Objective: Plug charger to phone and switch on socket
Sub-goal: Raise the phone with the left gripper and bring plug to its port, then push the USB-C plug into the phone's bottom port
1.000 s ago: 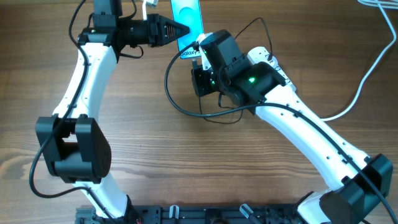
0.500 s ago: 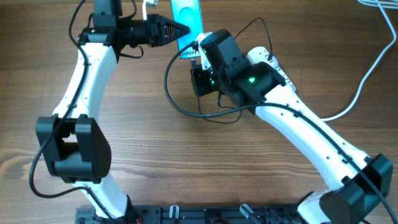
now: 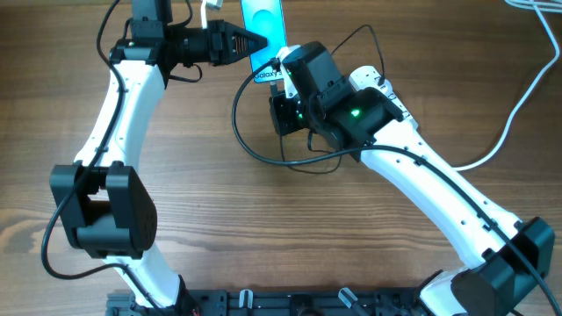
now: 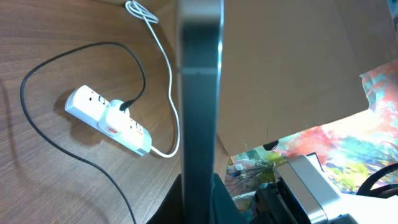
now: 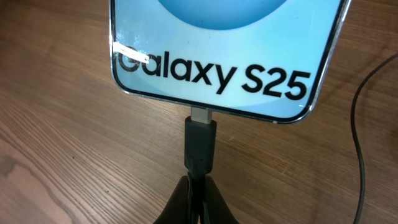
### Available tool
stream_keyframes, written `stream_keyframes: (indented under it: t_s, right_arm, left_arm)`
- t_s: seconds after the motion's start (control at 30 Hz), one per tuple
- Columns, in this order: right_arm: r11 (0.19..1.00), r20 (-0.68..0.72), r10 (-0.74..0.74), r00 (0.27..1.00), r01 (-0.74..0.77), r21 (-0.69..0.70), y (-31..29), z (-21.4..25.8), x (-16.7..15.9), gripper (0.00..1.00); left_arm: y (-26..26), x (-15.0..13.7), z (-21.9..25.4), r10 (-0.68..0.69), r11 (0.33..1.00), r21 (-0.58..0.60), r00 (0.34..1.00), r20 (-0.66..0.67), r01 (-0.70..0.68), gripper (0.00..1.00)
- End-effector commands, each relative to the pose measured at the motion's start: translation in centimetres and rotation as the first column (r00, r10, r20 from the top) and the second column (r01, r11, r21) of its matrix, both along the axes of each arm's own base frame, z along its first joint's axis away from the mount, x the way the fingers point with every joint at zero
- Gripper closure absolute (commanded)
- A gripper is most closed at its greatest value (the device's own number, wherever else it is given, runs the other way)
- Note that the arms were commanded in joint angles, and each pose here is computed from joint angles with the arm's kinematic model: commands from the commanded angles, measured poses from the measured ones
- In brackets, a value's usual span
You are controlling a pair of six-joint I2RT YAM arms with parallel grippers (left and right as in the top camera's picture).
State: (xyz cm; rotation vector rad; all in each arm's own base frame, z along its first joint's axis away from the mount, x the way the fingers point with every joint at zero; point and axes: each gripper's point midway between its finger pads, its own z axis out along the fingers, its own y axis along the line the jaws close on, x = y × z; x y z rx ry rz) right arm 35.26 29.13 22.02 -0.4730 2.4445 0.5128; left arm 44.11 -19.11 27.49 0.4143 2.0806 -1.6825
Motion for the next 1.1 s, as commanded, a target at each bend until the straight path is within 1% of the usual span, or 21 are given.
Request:
stream_keyframes:
  t_s: [0.0, 0.17, 0.6, 0.73, 0.83, 0.87, 0.9, 0.93, 0.97, 1.03, 1.07]
  right_arm:
    - [1.000, 0.039, -0.006, 0.999, 0.006, -0.012, -0.1, 0.6, 0.7, 0.96]
    - [1.000, 0.041, 0.000, 0.999, 0.000, 0.003, 0.1, 0.8, 0.7, 0.96]
    - [0.998, 0.057, 0.034, 0.998, -0.037, 0.059, 1.3, 1.6, 0.8, 0.96]
    - [0.997, 0.083, 0.029, 0.996, -0.034, 0.064, 1.3, 2.0, 1.3, 0.96]
    - [0.999, 0.121, 0.007, 0.993, -0.012, 0.039, 0.6, 2.3, 2.2, 0.96]
    - [0.999, 0.125, 0.004, 0.992, -0.009, 0.044, 0.5, 2.4, 2.4, 0.94]
    - [0.999, 0.128, 0.003, 0.992, -0.009, 0.045, 0.5, 2.4, 2.4, 0.89]
    - [0.999, 0.128, 0.004, 0.992, -0.010, 0.045, 0.5, 2.4, 2.4, 0.81]
    - [0.999, 0.124, 0.006, 0.992, -0.011, 0.046, 0.6, 2.4, 2.3, 0.68]
    - [0.999, 0.110, 0.006, 0.994, -0.010, 0.039, 0.4, 2.1, 2.1, 0.59]
    - [0.999, 0.096, 0.012, 0.995, -0.016, 0.036, 0.4, 1.9, 1.8, 0.53]
  left_arm:
    - [0.0, -0.7, 1.6, -0.029, 0.999, -0.022, 0.998, 0.059, 0.031, 0.96]
    - [0.0, -0.9, 1.8, -0.043, 0.999, -0.026, 0.995, 0.085, 0.045, 0.96]
    - [-0.1, -1.1, 2.0, -0.058, 0.997, -0.040, 0.995, 0.085, 0.062, 0.96]
    - [-0.1, -1.3, 2.1, -0.066, 0.996, -0.047, 0.994, 0.083, 0.070, 0.96]
    - [-0.1, -1.3, 2.0, -0.066, 0.996, -0.047, 0.995, 0.075, 0.069, 0.96]
    - [-0.1, -1.4, 2.0, -0.066, 0.997, -0.047, 0.995, 0.072, 0.069, 0.96]
    - [-0.1, -1.3, 2.0, -0.065, 0.997, -0.046, 0.995, 0.072, 0.069, 0.96]
    - [-0.1, -1.3, 2.0, -0.065, 0.997, -0.046, 0.995, 0.072, 0.068, 0.96]
    - [0.0, -1.1, 1.8, -0.053, 0.998, -0.036, 0.996, 0.071, 0.055, 0.96]
    - [0.2, -0.4, 0.9, -0.005, 1.000, 0.007, 0.999, 0.048, 0.005, 0.96]
    - [0.4, 0.0, 0.3, 0.027, 0.999, 0.038, 0.999, 0.031, -0.028, 0.96]
